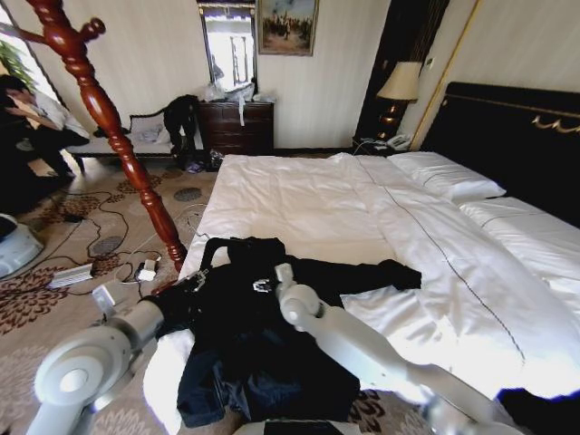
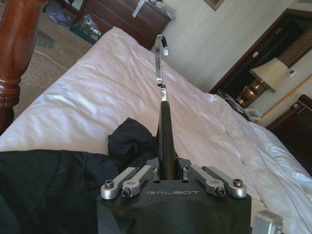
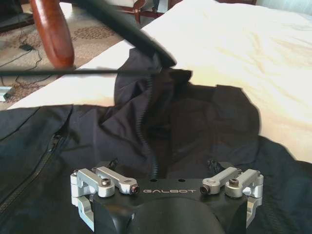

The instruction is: Pick up the clothes from the bed and hang them on the clothes hanger.

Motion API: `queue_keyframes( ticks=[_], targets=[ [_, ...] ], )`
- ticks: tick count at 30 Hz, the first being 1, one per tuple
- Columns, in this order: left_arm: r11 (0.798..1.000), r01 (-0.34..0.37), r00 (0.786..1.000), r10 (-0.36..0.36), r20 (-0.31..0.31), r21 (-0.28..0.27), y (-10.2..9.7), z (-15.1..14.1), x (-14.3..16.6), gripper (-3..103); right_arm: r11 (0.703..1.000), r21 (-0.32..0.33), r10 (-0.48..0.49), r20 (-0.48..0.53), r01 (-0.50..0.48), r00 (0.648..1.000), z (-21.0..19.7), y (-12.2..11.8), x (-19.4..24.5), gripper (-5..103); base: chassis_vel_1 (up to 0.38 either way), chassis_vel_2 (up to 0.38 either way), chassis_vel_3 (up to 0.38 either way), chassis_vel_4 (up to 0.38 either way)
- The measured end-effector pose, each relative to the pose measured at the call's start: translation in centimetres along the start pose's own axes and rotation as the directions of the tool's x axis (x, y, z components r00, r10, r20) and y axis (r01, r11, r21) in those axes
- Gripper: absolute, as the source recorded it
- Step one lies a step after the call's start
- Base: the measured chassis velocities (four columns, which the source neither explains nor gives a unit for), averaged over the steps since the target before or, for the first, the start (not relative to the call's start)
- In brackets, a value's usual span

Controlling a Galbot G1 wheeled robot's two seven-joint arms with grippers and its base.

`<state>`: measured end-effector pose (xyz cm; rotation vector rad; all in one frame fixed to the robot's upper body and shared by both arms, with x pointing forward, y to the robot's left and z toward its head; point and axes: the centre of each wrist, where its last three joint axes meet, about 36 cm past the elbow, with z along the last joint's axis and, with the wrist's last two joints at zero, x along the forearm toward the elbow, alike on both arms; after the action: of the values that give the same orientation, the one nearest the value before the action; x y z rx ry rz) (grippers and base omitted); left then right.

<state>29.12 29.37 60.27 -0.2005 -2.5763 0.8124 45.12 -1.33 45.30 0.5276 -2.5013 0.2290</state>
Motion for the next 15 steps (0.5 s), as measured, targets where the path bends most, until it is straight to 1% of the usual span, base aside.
queue_keyframes(
  ticks=[2, 3, 6, 7, 9, 12, 13, 15],
  targets=[
    [1.0, -0.004, 1.0, 0.004, 0.008, 0.002, 0.0, -0.2, 0.1, 17, 0.999, 0.028, 0.036, -0.011, -0.036, 0.999, 0.7, 0.4, -0.8, 100, 0.0, 0.0, 0.0, 0.0],
    [1.0, -0.004, 1.0, 0.004, 0.008, 0.002, 0.0, -0.2, 0.1, 17, 0.999, 0.028, 0.036, -0.011, -0.036, 0.999, 0.7, 0.4, -0.8, 100, 0.0, 0.0, 0.0, 0.0],
    [1.0, -0.004, 1.0, 0.004, 0.011, 0.009, 0.0, -0.2, 0.1, 17, 0.993, 0.06, 0.106, -0.049, -0.103, 0.993, 1.3, 0.6, -1.7, 100, 0.0, 0.0, 0.0, 0.0],
    [1.0, -0.004, 1.0, 0.003, 0.009, 0.013, 0.0, -0.1, 0.1, 17, 0.99, 0.063, 0.13, -0.062, -0.126, 0.99, 1.4, 0.7, -2.0, 101, 0.0, 0.0, 0.0, 0.0],
    [1.0, -0.003, 1.0, 0.003, 0.007, 0.016, 0.0, -0.1, 0.0, 17, 0.988, 0.063, 0.143, -0.068, -0.139, 0.987, 1.4, 0.8, -2.3, 101, 0.0, 0.0, 0.0, 0.0],
    [1.0, -0.002, 1.0, 0.002, 0.0, 0.021, 0.1, 0.2, 0.0, 17, 0.986, 0.04, 0.167, -0.076, -0.164, 0.983, 1.5, 0.8, -3.1, 87, 0.0, 0.0, 0.0, 0.0],
    [1.0, -0.002, 1.0, 0.002, 0.0, 0.021, 0.1, 0.2, 0.0, 17, 0.986, 0.04, 0.167, -0.076, -0.164, 0.983, 1.5, 0.8, -3.1, 87, 0.0, 0.0, 0.0, 0.0],
    [1.0, 0.002, 1.0, -0.002, 0.0, 0.019, 0.1, 0.3, 0.0, 17, 0.982, 0.028, 0.187, -0.08, -0.185, 0.979, 1.6, 0.7, -3.5, 77, 0.0, 0.0, 0.0, 0.0]
  ],
)
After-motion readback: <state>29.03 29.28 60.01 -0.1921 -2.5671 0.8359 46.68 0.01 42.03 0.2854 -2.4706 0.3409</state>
